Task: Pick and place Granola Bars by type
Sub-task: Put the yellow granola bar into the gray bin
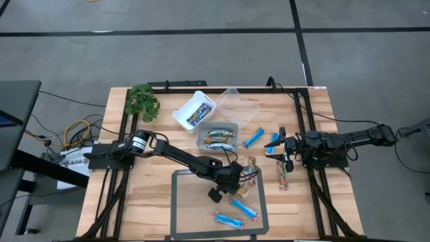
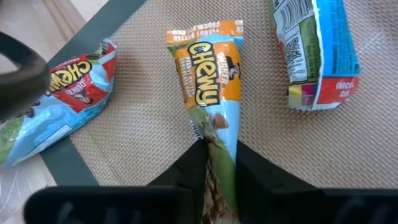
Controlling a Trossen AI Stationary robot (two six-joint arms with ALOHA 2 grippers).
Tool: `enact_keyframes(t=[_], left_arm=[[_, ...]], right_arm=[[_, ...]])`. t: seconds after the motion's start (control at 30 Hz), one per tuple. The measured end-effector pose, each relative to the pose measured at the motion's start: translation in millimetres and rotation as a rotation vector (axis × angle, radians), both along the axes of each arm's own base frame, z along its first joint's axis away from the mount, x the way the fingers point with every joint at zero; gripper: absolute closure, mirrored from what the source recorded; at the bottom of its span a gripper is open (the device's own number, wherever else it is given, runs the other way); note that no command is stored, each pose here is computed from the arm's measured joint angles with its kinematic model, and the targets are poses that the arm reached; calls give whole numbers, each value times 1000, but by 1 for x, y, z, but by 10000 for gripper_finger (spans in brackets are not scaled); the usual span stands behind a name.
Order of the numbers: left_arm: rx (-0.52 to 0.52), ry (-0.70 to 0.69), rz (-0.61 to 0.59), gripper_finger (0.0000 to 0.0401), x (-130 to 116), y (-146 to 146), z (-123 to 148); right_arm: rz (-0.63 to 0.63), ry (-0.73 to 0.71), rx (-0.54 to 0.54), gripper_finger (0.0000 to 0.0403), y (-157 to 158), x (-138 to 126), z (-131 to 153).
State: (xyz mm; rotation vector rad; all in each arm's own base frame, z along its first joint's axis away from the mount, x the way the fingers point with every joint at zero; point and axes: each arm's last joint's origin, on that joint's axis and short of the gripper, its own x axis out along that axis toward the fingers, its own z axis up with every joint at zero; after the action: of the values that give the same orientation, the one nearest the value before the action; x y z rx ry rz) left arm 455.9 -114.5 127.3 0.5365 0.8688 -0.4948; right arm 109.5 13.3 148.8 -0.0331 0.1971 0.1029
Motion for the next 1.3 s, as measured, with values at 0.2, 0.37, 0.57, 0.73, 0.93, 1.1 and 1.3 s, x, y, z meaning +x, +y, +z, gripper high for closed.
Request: enact_keyframes(t=[0.2, 0.37, 0.57, 0.73, 0.93, 1.1, 1.3], left_arm=[[0, -18, 1, 351, -1, 0, 9], [-10, -81, 7, 351, -3, 1, 34], [16, -139, 49, 357, -9, 12, 67], [102, -138, 161, 357, -17, 42, 94], [129, -81, 338, 357, -31, 90, 117], [116, 12, 478, 357, -43, 129, 120], [63, 95, 607, 358, -51, 162, 109]], right_arm=[[0, 1, 0, 212, 0, 0, 0], [0, -1, 0, 212, 0, 0, 0], [0, 0, 0, 212, 0, 0, 0], [0, 0, 0, 212, 0, 0, 0], [0, 1, 0, 212, 0, 0, 0], [0, 0, 0, 212, 0, 0, 0], [0, 0, 0, 212, 0, 0, 0]])
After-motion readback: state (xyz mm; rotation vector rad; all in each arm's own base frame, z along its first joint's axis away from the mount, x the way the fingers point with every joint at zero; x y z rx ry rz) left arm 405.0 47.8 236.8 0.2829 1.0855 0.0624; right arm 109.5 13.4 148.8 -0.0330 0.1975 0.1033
